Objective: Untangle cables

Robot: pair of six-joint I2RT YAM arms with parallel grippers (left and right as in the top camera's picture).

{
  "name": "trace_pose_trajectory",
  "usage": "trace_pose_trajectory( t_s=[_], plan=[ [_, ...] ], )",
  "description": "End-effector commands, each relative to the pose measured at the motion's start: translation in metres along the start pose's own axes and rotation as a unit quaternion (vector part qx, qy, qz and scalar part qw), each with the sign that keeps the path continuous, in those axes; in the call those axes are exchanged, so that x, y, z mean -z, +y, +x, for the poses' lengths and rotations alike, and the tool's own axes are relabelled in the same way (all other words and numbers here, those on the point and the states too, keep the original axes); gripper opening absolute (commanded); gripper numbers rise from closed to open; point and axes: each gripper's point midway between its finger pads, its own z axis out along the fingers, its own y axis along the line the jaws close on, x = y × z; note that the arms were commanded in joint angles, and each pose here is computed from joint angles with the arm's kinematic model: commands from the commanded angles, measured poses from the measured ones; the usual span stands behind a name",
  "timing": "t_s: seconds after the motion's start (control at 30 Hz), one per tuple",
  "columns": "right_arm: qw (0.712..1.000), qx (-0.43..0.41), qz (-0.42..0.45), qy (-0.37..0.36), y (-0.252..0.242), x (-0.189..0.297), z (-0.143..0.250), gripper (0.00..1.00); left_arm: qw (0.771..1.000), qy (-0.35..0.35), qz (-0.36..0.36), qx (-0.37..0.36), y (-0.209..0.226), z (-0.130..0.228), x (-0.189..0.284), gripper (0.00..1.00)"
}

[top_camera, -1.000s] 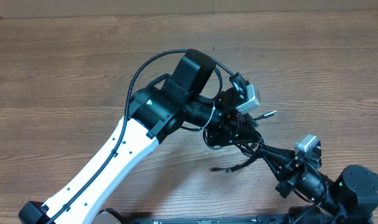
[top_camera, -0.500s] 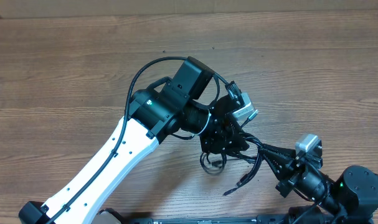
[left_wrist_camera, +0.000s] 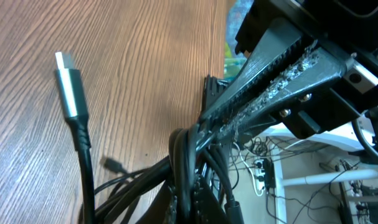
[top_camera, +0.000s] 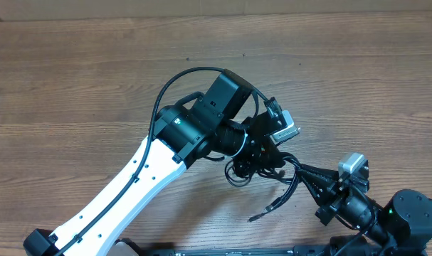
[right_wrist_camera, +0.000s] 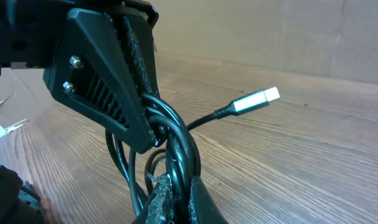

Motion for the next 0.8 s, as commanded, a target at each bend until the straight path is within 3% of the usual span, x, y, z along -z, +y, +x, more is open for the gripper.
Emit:
trace_pose_trajectory(
  t_s=[0.0,0.03,0.13,0.23,0.4,0.6,0.7,0.77],
  plan=[
    [1.0,0.004,0.002,-0.009,0.001,0.002,-0.006,0.07,1.0,-0.006,0.019,-0.019,-0.01,-0.007,-0.004,0.04],
    [1.0,0.003,0.002,-0.009,0.001,0.002,-0.006,0.12,1.0,-0.008,0.019,-0.02,-0.01,-0.008,-0.004,0.04],
    [1.0,0.003,0.002,-0.008,0.001,0.002,-0.005,0.41,0.999,-0.012,0.018,-0.025,-0.01,-0.01,-0.004,0.04],
    [1.0,0.003,0.003,-0.008,0.001,0.002,-0.005,0.57,1.0,-0.012,0.014,-0.026,-0.008,-0.01,-0.004,0.04],
    [1.0,0.003,0.002,-0.008,0.001,0.002,-0.005,0.54,0.998,-0.006,-0.053,0.045,0.015,-0.008,-0.003,0.04],
    [1.0,0.002,0.002,-0.008,0.002,0.002,-0.005,0.24,0.996,-0.023,-0.064,0.059,0.02,-0.017,-0.002,0.04],
    [1.0,0.003,0.002,-0.008,0.001,0.002,-0.005,0.26,0.997,-0.033,-0.051,0.051,0.016,-0.022,-0.002,0.04],
    [1.0,0.005,0.004,-0.008,0.001,0.002,-0.005,0.42,0.997,-0.032,-0.049,0.05,0.015,-0.022,-0.002,0.04]
  ],
)
